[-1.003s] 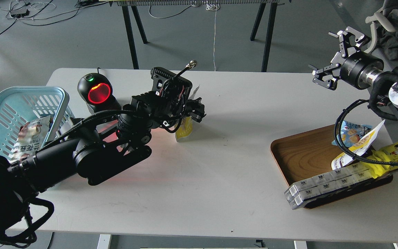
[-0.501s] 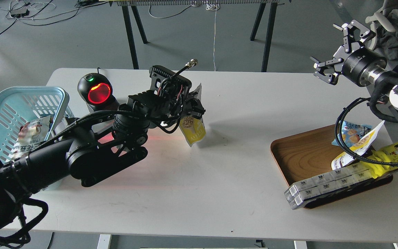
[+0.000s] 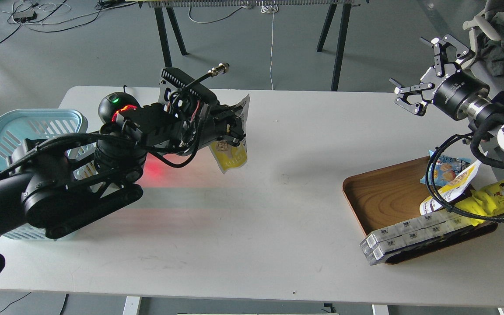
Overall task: Scan snack and place in basket
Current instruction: 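Lift the yellow packet with the left gripper toward the scanner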
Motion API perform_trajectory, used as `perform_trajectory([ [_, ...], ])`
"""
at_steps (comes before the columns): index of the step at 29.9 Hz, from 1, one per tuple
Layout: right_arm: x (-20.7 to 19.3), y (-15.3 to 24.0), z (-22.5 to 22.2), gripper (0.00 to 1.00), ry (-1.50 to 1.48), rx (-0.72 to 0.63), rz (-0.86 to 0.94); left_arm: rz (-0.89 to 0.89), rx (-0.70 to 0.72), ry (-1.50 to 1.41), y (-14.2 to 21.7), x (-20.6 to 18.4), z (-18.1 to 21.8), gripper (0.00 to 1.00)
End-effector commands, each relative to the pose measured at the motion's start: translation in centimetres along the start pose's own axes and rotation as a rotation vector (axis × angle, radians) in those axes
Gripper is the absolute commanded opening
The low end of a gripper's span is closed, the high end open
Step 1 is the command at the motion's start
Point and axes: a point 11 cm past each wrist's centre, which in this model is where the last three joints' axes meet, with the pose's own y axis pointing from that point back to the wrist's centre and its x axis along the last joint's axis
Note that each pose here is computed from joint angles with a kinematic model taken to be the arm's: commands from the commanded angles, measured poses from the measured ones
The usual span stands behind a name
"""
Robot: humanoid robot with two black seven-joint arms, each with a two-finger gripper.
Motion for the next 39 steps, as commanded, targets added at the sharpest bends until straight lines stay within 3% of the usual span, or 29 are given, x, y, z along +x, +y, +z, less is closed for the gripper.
perform_trajectory([
  [1,0.0,0.1,-0.1,0.99,0.002,0.0,0.0,0.017,-0.073,-0.034,1.7,0.4,0.5,0.0],
  [13,0.2,0.4,-0.5,0.99,0.018,0.0,-0.001,0.052,-0.195,-0.087,3.7,1.8,1.5,0.0],
  [22,0.4,1.2,-3.6,0.99,0.059,0.039,0.015,0.034,-0.18,-0.093,4.2,1.3,0.3,0.0],
  [39,0.2,1.2,-4.0,0.99,0.067,0.043,0.011,0.019,-0.104,-0.082,6.0,-0.2,-4.7,0.0],
])
